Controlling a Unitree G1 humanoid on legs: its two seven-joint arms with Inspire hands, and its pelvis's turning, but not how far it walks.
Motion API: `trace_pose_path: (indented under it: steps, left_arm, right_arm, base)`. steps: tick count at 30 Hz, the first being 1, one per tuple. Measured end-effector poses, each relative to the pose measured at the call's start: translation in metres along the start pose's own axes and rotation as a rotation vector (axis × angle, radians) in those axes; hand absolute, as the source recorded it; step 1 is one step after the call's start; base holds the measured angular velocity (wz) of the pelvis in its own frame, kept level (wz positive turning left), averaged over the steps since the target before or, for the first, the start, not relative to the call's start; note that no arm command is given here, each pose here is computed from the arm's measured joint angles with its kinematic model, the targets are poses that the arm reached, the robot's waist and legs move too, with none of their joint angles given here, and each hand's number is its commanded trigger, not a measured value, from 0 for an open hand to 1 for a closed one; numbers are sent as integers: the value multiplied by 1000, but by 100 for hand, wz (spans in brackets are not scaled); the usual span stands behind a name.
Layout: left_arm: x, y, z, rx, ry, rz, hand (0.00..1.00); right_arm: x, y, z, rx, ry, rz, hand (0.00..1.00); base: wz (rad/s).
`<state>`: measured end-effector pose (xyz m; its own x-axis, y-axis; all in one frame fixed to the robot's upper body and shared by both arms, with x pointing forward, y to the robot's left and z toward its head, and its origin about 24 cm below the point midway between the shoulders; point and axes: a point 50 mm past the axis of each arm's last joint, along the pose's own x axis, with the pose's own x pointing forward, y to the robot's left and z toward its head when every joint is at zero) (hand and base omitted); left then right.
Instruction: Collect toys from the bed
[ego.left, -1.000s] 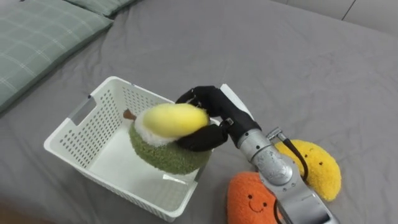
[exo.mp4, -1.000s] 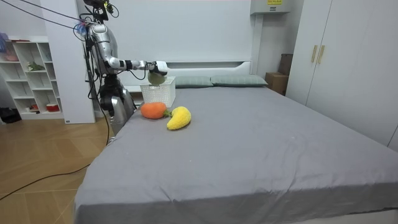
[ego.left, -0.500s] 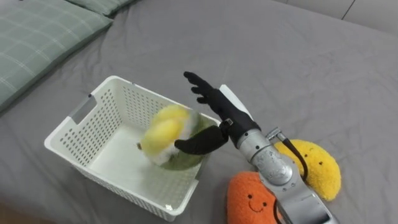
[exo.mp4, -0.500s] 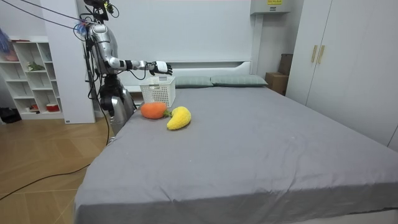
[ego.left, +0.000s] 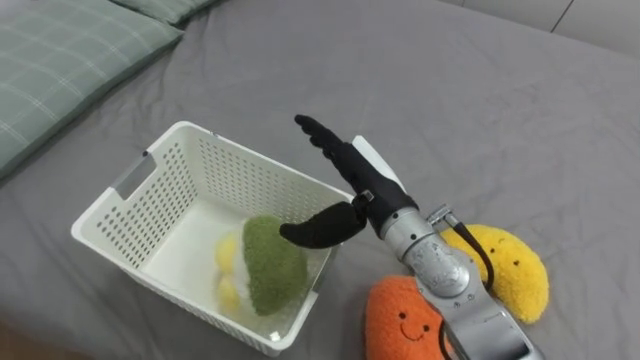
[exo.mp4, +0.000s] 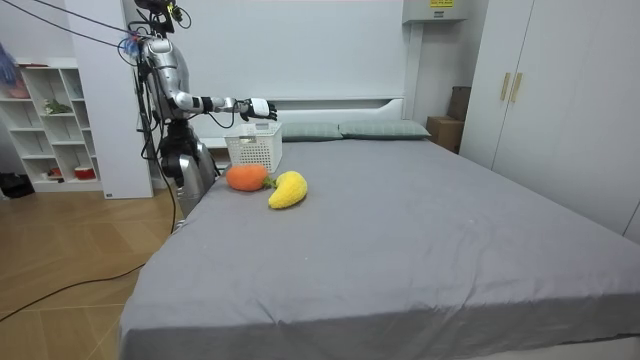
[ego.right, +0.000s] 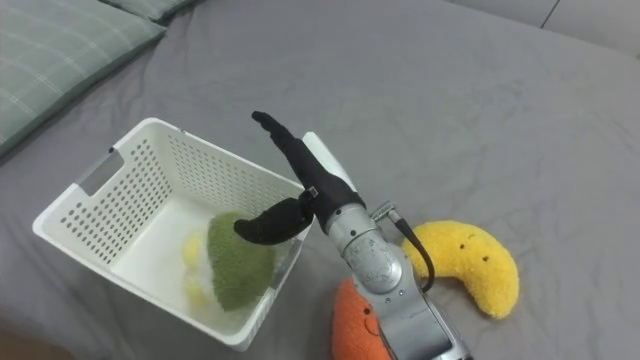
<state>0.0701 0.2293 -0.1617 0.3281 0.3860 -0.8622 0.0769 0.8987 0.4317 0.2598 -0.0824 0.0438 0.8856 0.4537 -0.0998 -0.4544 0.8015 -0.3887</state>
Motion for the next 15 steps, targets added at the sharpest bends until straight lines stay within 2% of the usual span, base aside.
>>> trace_pose_path:
  steps: [9, 15]
  left_arm:
    - [0, 0, 1, 0, -2, 0, 0]
    - [0, 1, 1, 9, -2, -2, 0]
  right_arm:
    - [0, 0, -1, 8, 1, 1, 0]
    - [-1, 2, -12, 160, 39, 11, 0]
  base:
    - [0]
    - [1]
